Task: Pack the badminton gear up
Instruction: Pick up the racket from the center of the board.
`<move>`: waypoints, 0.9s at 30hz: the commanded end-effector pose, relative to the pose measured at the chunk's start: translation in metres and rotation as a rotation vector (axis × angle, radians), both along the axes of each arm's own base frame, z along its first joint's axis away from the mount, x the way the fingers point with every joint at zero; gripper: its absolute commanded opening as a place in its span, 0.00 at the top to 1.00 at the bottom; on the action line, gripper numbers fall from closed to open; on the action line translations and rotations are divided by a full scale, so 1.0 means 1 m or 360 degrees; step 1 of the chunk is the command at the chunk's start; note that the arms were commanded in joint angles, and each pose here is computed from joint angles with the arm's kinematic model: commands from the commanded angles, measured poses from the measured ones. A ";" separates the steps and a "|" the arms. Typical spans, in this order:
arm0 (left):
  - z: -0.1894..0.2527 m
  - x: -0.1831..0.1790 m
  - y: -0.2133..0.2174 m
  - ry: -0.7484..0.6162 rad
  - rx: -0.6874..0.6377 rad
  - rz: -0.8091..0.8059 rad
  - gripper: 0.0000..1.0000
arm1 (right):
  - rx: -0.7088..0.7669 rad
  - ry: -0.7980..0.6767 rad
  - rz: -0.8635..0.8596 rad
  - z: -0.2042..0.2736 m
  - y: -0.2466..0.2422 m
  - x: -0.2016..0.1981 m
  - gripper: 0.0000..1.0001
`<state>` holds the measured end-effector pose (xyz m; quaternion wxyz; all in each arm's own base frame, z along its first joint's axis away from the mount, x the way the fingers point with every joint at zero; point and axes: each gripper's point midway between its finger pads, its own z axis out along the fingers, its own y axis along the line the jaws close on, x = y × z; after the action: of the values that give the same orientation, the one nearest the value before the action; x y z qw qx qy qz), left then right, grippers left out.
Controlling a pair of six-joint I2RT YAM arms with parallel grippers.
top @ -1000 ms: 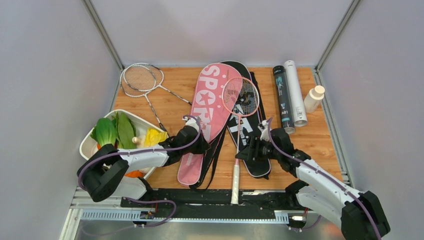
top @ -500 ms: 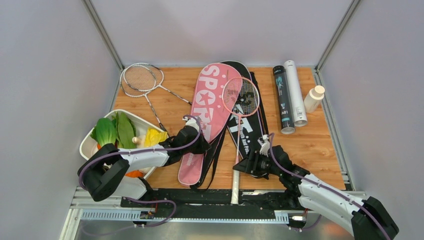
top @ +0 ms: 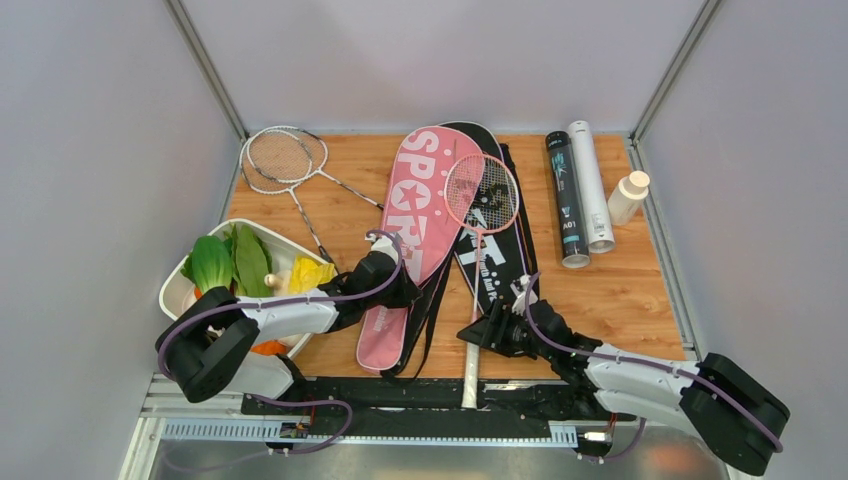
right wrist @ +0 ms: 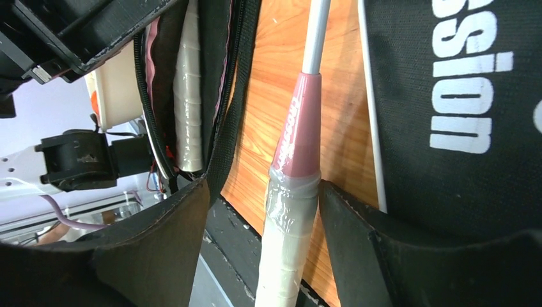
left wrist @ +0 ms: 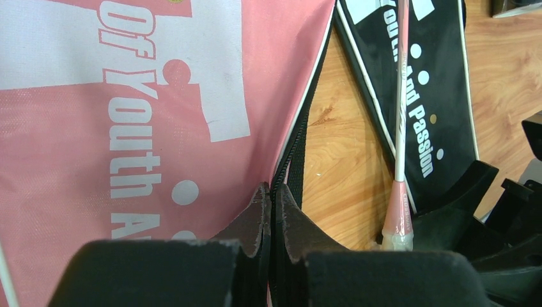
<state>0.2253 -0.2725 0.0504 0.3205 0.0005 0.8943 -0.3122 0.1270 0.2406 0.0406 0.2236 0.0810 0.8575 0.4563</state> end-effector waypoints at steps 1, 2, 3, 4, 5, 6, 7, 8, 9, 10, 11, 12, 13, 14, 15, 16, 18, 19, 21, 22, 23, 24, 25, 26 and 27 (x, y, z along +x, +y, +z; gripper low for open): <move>0.004 -0.001 -0.009 0.0017 -0.0039 -0.0028 1.00 | 0.0127 -0.0058 -0.0069 0.001 0.000 0.004 0.31; 0.004 -0.002 -0.010 0.0025 -0.0044 -0.0040 1.00 | 0.0131 -0.0062 -0.0068 0.000 -0.001 0.004 0.32; 0.004 -0.003 -0.010 0.0029 -0.0050 -0.0045 1.00 | 0.0130 -0.0062 -0.0072 -0.001 -0.001 0.004 0.33; 0.004 -0.004 -0.011 0.0031 -0.0056 -0.0052 1.00 | 0.0133 -0.0060 -0.0075 -0.002 -0.002 0.003 0.34; 0.004 -0.004 -0.011 0.0033 -0.0057 -0.0052 1.00 | 0.0141 -0.0068 -0.0076 -0.002 -0.002 0.003 0.35; 0.005 -0.004 -0.011 0.0031 -0.0064 -0.0052 1.00 | 0.0147 -0.0077 -0.0076 -0.002 -0.003 0.003 0.35; 0.006 -0.004 -0.012 0.0031 -0.0068 -0.0052 1.00 | 0.0142 -0.0084 -0.0081 -0.002 -0.003 0.004 0.36; 0.006 -0.004 -0.012 0.0035 -0.0073 -0.0052 1.00 | 0.0126 -0.0089 -0.0094 -0.004 -0.005 0.005 0.38; 0.007 -0.004 -0.013 0.0032 -0.0080 -0.0052 1.00 | 0.0121 -0.0099 -0.0099 -0.004 -0.005 0.006 0.42; 0.007 -0.004 -0.013 0.0036 -0.0085 -0.0050 1.00 | 0.0119 -0.0110 -0.0103 -0.004 -0.006 0.007 0.46; 0.007 -0.004 -0.014 0.0036 -0.0093 -0.0054 1.00 | 0.0112 -0.0121 -0.0104 -0.004 -0.006 0.008 0.52; 0.008 -0.005 -0.015 0.0039 -0.0098 -0.0056 1.00 | 0.0113 -0.0127 -0.0103 -0.002 -0.005 0.009 0.59; 0.008 -0.005 -0.016 0.0040 -0.0105 -0.0060 1.00 | 0.0116 -0.0139 -0.0098 0.000 -0.004 0.009 0.70; 0.008 -0.005 -0.016 0.0042 -0.0110 -0.0060 1.00 | 0.0128 -0.0154 -0.0098 0.004 -0.003 0.010 0.75; 0.010 -0.005 -0.018 0.0038 -0.0125 -0.0062 1.00 | 0.0139 -0.0169 -0.0091 0.007 -0.003 0.010 0.85; 0.011 -0.005 -0.019 0.0036 -0.0135 -0.0065 1.00 | 0.0148 -0.0183 -0.0088 0.011 -0.003 0.011 0.91; 0.016 -0.004 -0.021 0.0028 -0.0158 -0.0065 1.00 | 0.0150 -0.0211 -0.0083 0.016 -0.003 0.011 1.00; 0.019 -0.004 -0.022 0.0022 -0.0172 -0.0066 1.00 | 0.0150 -0.0220 -0.0085 0.019 -0.004 0.011 1.00; 0.025 -0.002 -0.024 0.0007 -0.0193 -0.0064 1.00 | 0.0157 -0.0226 -0.0090 0.022 -0.008 0.008 1.00; 0.030 0.000 -0.026 -0.0006 -0.0205 -0.0062 1.00 | 0.0167 -0.0216 -0.0100 0.024 -0.010 0.006 1.00; 0.033 0.002 -0.026 -0.0016 -0.0206 -0.0057 1.00 | 0.0190 -0.0211 -0.0116 0.028 -0.012 0.005 1.00; 0.038 0.005 -0.028 -0.0033 -0.0215 -0.0051 1.00 | 0.0218 -0.0204 -0.0133 0.031 -0.014 0.004 1.00; 0.042 0.007 -0.028 -0.0047 -0.0216 -0.0038 1.00 | 0.0253 -0.0190 -0.0166 0.035 -0.017 0.004 1.00; 0.050 0.010 -0.030 -0.0066 -0.0232 -0.0031 1.00 | 0.0283 -0.0177 -0.0209 0.038 -0.020 0.004 1.00; 0.055 0.012 -0.030 -0.0079 -0.0243 -0.0016 1.00 | 0.0285 -0.0134 -0.0260 0.037 -0.025 0.004 1.00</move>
<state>0.2249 -0.2827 0.0592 0.3115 -0.0086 0.8883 -0.3373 0.1360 0.2348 0.1061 0.3038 0.0975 0.7773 0.5422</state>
